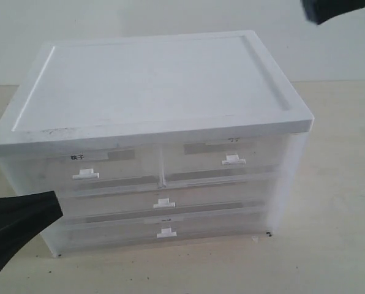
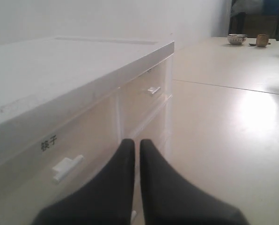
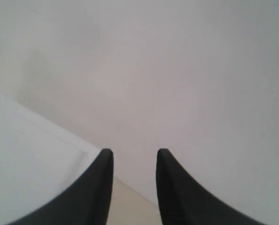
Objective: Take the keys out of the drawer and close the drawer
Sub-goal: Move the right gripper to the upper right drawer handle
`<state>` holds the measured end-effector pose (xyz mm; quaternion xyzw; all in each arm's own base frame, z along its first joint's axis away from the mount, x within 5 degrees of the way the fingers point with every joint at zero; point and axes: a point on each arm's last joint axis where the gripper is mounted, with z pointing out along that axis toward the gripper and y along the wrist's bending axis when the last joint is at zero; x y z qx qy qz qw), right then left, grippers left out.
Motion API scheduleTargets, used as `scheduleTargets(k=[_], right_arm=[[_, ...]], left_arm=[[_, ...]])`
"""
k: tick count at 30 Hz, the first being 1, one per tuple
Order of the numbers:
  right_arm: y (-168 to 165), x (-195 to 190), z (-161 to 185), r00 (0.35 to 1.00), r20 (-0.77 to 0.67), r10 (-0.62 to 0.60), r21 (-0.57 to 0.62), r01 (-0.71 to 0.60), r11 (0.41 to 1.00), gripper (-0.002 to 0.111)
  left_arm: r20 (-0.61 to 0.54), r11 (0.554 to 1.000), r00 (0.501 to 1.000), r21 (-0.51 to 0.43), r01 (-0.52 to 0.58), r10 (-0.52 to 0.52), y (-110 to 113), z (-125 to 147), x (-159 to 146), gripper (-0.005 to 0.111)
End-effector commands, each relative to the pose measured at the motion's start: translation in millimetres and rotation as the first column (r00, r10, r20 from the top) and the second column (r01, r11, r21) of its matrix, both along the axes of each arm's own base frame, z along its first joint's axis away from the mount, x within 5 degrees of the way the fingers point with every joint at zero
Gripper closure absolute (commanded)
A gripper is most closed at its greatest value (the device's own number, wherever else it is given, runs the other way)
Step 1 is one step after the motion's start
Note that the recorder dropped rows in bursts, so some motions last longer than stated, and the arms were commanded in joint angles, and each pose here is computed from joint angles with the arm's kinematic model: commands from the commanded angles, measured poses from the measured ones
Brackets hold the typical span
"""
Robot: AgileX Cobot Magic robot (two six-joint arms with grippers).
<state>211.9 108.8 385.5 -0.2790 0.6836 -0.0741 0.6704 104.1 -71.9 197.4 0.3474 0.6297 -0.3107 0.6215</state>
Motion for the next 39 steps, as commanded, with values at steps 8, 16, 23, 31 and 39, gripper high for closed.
scheduleTargets(k=[8,16,23,31,39], right_arm=[[88,-64,-21,0.768,-0.105,0.632,0.211,-0.604,0.769,0.08],[107,-108,-54,0.377,-0.447,0.811,0.237,-0.824,0.514,0.08],[77,-83,-81,0.689,-0.62,0.375,-0.267,-0.635,0.725,0.08],[80,-83,-124,0.899,-0.36,0.248,-0.726,-0.437,0.532,0.08],[81,-79,-134,0.933,-0.271,0.236,-0.769,-0.357,0.531,0.08]], left_arm=[[-0.003,1.0,1.0,-0.003,0.02,-0.02,-1,-1,-2,0.102],[-0.003,1.0,1.0,0.006,0.03,-0.03,-1,-2,-3,0.102],[-0.004,0.999,0.999,0.009,0.034,-0.034,-2,-2,-3,0.102],[-0.004,0.999,0.999,0.009,0.034,-0.034,-2,-2,-3,0.102],[-0.008,0.999,0.999,0.009,0.037,-0.037,-2,-2,-3,0.102]])
